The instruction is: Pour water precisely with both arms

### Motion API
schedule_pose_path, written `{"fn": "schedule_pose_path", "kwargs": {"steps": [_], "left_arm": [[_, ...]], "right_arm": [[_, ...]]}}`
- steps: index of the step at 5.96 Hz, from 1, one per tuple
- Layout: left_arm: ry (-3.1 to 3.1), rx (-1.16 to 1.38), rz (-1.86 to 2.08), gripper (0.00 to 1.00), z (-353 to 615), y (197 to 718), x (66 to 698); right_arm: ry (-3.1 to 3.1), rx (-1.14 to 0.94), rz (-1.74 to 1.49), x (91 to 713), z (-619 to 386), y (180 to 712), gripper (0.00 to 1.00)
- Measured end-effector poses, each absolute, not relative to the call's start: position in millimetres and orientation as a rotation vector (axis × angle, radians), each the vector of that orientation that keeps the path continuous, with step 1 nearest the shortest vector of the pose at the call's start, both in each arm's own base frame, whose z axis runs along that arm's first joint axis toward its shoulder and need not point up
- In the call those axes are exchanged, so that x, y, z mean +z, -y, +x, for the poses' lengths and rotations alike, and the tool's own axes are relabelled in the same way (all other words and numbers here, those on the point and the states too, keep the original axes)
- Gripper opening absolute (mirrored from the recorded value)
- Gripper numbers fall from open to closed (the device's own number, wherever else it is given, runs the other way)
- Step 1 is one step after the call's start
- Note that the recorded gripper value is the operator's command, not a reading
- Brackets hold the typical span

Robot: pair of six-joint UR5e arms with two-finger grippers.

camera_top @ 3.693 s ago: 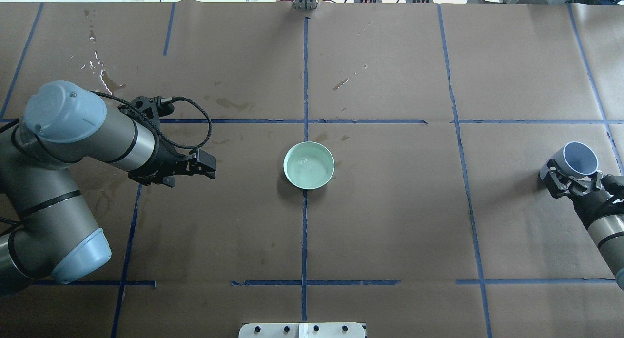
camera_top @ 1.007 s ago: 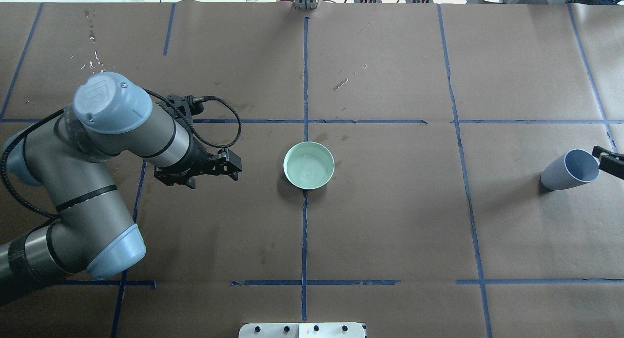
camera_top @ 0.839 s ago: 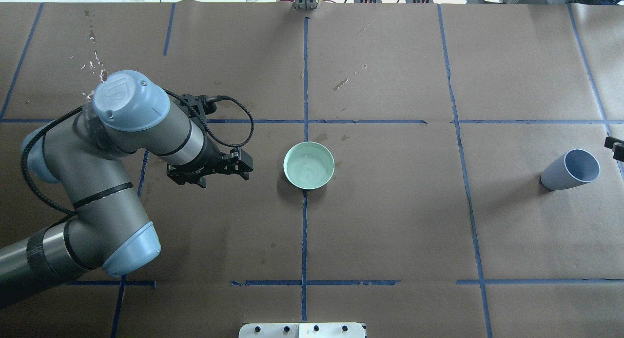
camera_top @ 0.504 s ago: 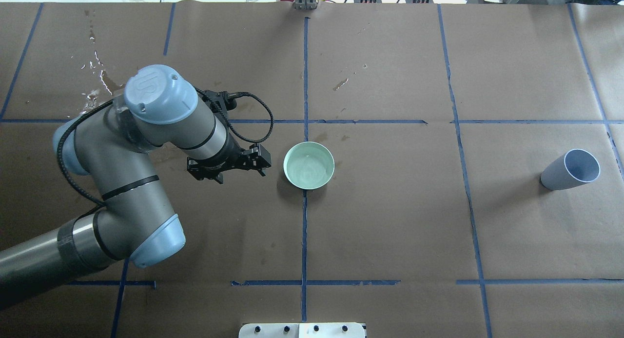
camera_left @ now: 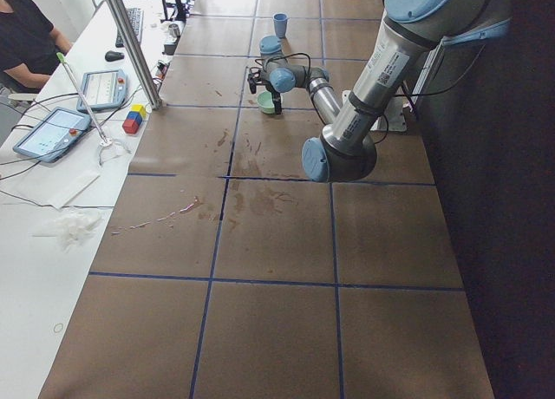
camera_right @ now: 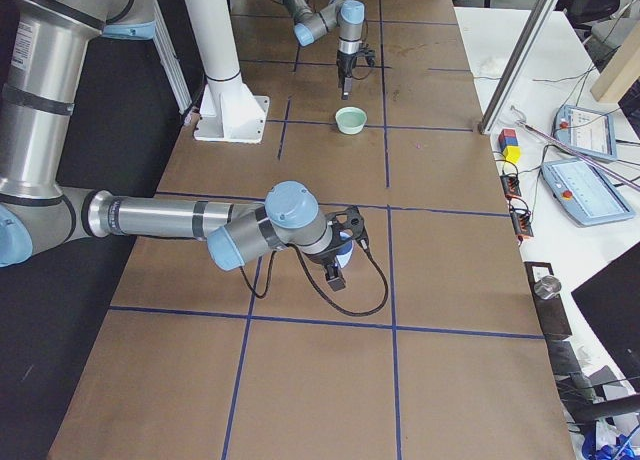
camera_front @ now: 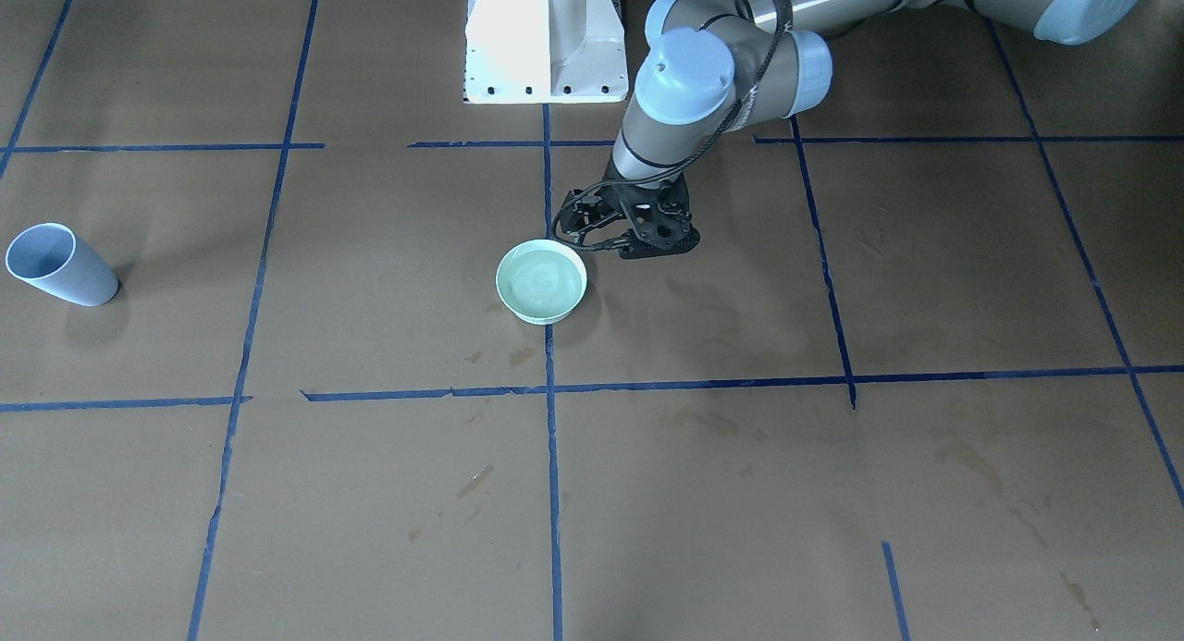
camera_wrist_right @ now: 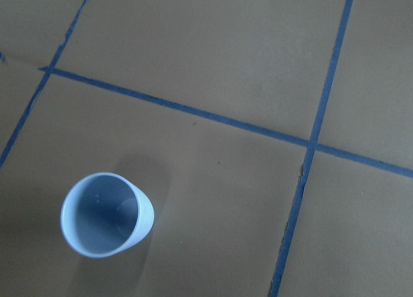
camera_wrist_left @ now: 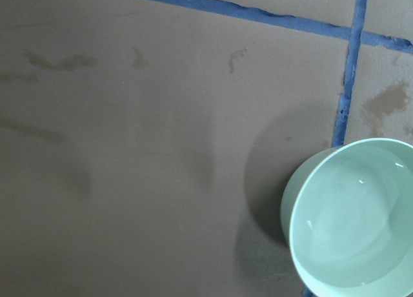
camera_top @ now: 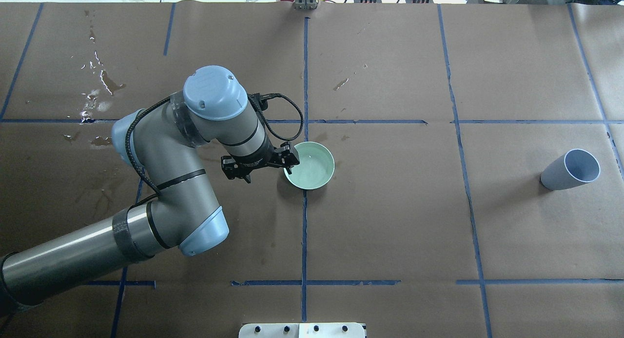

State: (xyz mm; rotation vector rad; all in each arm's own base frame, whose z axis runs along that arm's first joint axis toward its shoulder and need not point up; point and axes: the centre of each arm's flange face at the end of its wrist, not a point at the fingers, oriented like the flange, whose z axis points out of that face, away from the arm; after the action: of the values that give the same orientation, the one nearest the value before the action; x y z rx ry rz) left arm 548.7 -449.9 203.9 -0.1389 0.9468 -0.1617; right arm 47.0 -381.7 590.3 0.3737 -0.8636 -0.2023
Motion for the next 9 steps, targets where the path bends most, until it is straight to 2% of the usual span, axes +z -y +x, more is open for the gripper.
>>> {"fn": "schedule_pose_path", "kwargs": {"steps": [5,6,8,9], "left_arm": [[-0.945,-0.271,-0.199,0.97,579.6,463.6,207.2],[-0.952,-0.256,-0.19,0.9,583.8,466.2,212.4],[-0.955,-0.23,-0.178,0.63,586.5,466.7,216.5],[-0.954,-0.228,-0.18,0.58,588.4,464.9,217.0]], "right_arm": [[0.851,-0.275,0.21,571.2,58.8,385.6,1.0],[0.831,-0.286,0.214,570.5,61.2,386.6,1.0],[0.819,-0.278,0.235,564.4,69.6,384.8,1.0],[0.817,-0.275,0.247,559.3,72.3,384.0,1.0]]}}
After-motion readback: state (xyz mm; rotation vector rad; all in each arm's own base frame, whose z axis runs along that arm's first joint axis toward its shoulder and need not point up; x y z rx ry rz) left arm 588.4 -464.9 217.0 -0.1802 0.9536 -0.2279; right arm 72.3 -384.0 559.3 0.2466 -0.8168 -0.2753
